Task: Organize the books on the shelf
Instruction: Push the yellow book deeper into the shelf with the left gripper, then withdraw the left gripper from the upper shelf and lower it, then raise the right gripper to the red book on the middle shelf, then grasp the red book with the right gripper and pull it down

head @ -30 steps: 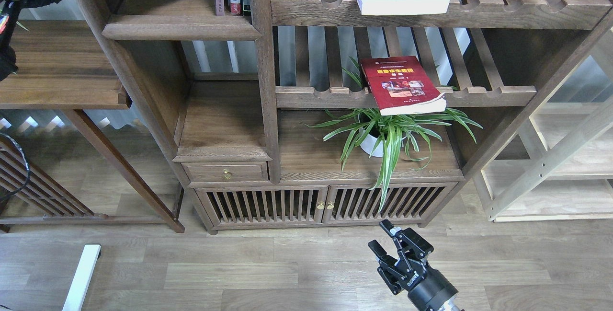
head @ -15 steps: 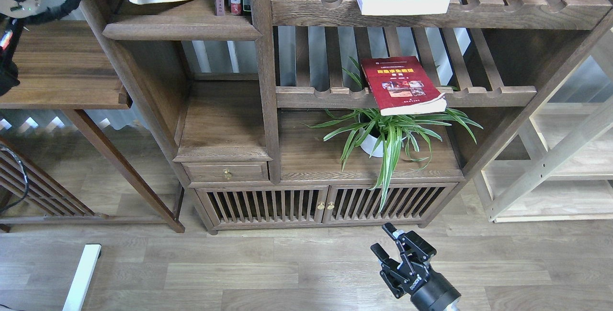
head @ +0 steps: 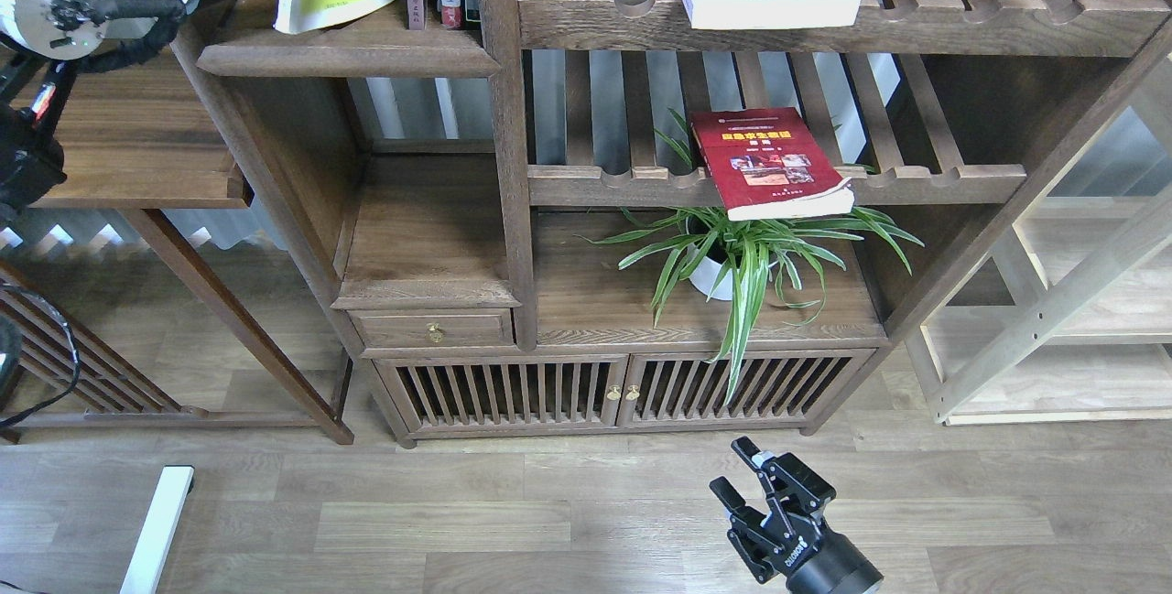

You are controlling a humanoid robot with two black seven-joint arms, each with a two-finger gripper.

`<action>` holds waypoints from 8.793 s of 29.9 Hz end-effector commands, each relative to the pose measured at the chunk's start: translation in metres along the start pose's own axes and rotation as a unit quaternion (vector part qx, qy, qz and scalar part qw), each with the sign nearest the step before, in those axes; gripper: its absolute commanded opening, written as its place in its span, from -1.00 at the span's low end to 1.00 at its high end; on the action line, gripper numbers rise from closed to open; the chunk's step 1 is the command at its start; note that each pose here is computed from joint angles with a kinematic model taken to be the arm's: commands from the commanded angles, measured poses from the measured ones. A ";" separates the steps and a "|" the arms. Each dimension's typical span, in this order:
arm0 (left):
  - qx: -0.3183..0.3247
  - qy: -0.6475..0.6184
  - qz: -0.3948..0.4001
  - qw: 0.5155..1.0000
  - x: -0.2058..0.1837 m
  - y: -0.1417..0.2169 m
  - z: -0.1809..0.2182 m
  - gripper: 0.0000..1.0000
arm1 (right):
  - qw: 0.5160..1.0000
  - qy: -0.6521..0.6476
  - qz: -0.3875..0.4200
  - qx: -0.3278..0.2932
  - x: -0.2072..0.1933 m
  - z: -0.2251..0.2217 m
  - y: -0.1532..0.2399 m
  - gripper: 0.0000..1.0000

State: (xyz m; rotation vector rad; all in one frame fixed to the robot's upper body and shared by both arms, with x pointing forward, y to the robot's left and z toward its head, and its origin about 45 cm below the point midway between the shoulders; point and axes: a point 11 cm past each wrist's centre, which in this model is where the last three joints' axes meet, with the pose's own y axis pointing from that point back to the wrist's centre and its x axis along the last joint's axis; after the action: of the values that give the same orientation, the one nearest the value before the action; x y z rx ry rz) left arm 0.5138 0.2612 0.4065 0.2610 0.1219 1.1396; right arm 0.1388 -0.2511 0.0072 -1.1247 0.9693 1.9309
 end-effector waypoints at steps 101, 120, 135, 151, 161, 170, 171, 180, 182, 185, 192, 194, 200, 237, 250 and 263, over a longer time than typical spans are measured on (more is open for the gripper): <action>-0.100 0.326 -0.243 0.908 -0.105 0.085 -0.066 0.78 | 1.000 0.014 -0.006 -0.016 -0.002 0.010 -0.012 0.41; -0.096 0.499 -0.202 0.837 -0.071 0.149 -0.234 0.95 | 0.996 0.084 -0.006 -0.033 -0.018 -0.003 -0.024 0.81; -0.011 0.626 -0.094 0.774 -0.101 0.181 -0.364 0.98 | 0.990 0.130 -0.029 -0.037 -0.040 -0.005 -0.025 0.80; 0.105 0.699 0.033 0.707 -0.140 0.274 -0.479 0.98 | 0.979 0.162 -0.123 0.015 -0.121 -0.051 -0.091 0.80; 0.110 0.734 0.080 0.666 -0.143 0.307 -0.502 0.98 | 0.978 0.145 -0.148 0.004 -0.135 -0.037 -0.125 0.79; 0.123 0.743 0.098 0.651 -0.156 0.328 -0.513 0.98 | 0.979 0.145 -0.134 0.049 -0.155 -0.077 -0.147 0.84; 0.123 0.744 0.098 0.650 -0.156 0.329 -0.513 0.98 | 0.979 0.147 -0.134 0.051 -0.159 -0.080 -0.150 0.86; 0.121 0.748 0.097 0.646 -0.161 0.327 -0.514 0.98 | 0.984 0.110 -0.114 0.076 -0.182 -0.096 -0.163 0.95; 0.120 0.749 0.096 0.645 -0.163 0.326 -0.513 0.98 | 0.984 0.111 -0.113 0.082 -0.183 -0.099 -0.162 0.95; 0.120 0.749 0.094 0.645 -0.163 0.324 -0.513 0.98 | 0.982 0.110 -0.112 0.109 -0.184 -0.108 -0.160 0.94; 0.119 0.750 0.095 0.644 -0.163 0.325 -0.513 0.98 | 0.974 0.125 -0.120 0.144 -0.202 -0.125 -0.155 0.93; 0.120 0.750 0.095 0.643 -0.164 0.325 -0.513 0.98 | 0.973 0.135 -0.117 0.145 -0.205 -0.130 -0.151 0.89; 0.122 0.750 0.093 0.643 -0.165 0.325 -0.514 0.98 | 0.973 0.138 -0.118 0.142 -0.206 -0.129 -0.152 0.59; 0.130 0.753 0.105 0.637 -0.169 0.338 -0.519 0.98 | 0.978 0.145 -0.084 0.125 -0.197 -0.109 -0.174 -0.14; 0.130 0.753 0.105 0.636 -0.170 0.338 -0.519 0.98 | 0.979 0.144 -0.073 0.125 -0.217 -0.107 -0.187 -0.58; 0.126 0.752 0.099 0.639 -0.168 0.331 -0.517 0.98 | 0.979 0.148 -0.073 0.123 -0.184 -0.115 -0.152 -0.72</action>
State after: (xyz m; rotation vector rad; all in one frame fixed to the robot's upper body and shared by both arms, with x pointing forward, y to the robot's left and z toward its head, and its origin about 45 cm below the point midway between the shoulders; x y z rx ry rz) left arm 0.0322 0.3123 -0.0088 -0.5376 1.8035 1.2855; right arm 0.3934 -0.3125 0.0997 -1.3020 1.2318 1.5020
